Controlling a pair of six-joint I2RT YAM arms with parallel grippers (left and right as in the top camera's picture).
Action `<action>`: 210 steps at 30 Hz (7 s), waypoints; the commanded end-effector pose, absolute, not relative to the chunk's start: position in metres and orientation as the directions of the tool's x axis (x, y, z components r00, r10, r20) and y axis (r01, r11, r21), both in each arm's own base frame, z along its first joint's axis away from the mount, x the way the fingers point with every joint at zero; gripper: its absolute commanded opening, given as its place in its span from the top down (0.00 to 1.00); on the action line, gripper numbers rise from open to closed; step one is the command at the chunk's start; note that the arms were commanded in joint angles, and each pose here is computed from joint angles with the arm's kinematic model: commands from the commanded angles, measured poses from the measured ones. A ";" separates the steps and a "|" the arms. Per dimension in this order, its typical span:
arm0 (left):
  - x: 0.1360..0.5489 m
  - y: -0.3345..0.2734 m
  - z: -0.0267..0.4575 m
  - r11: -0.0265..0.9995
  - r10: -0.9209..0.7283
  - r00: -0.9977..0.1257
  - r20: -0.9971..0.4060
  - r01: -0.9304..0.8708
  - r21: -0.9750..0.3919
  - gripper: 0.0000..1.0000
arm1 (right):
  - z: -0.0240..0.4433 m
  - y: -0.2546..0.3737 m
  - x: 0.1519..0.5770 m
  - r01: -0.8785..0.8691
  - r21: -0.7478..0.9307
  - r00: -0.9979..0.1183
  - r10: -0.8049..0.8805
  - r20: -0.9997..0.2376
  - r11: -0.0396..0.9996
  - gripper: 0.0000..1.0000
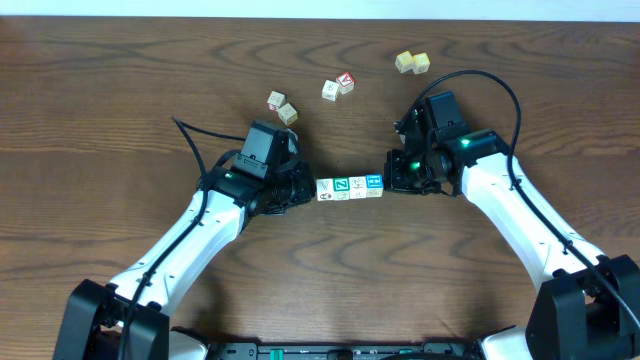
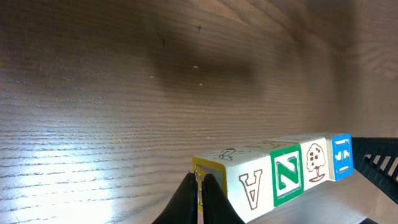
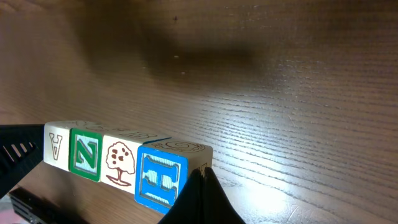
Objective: Lift 4 blocks
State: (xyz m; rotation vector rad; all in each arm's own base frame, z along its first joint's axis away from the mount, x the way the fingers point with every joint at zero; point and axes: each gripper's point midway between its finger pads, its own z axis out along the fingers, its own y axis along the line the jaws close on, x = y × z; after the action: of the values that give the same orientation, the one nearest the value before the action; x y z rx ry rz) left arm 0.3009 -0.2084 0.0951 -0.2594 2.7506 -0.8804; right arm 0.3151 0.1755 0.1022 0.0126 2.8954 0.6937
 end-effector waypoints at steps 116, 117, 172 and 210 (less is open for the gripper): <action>0.288 -0.249 0.044 0.801 -0.171 -0.985 -0.006 -0.135 -0.583 0.93 | 0.049 0.213 0.284 -0.042 0.533 -0.999 -0.018 -0.050 0.845 0.99; 0.289 -0.249 0.044 0.801 -0.170 -0.985 -0.007 -0.134 -0.583 0.93 | 0.049 0.213 0.285 -0.042 0.533 -0.999 -0.018 -0.051 0.845 0.99; 0.282 -0.246 0.035 0.829 -0.168 -0.986 -0.014 -0.134 -0.543 0.93 | 0.027 0.207 0.280 -0.029 0.518 -0.999 -0.001 -0.054 0.855 0.99; 0.292 -0.205 -0.002 0.910 -0.232 -0.972 -0.044 -0.201 -0.363 0.93 | 0.003 0.155 0.278 0.025 0.252 -0.996 0.045 -0.074 0.968 0.97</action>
State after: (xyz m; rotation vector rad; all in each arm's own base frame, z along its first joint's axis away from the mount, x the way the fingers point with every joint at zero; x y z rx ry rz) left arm 0.2838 -0.2115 -0.0015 -0.3308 2.9917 -0.5907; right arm 0.2790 0.1633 0.0080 0.0335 3.0264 0.4713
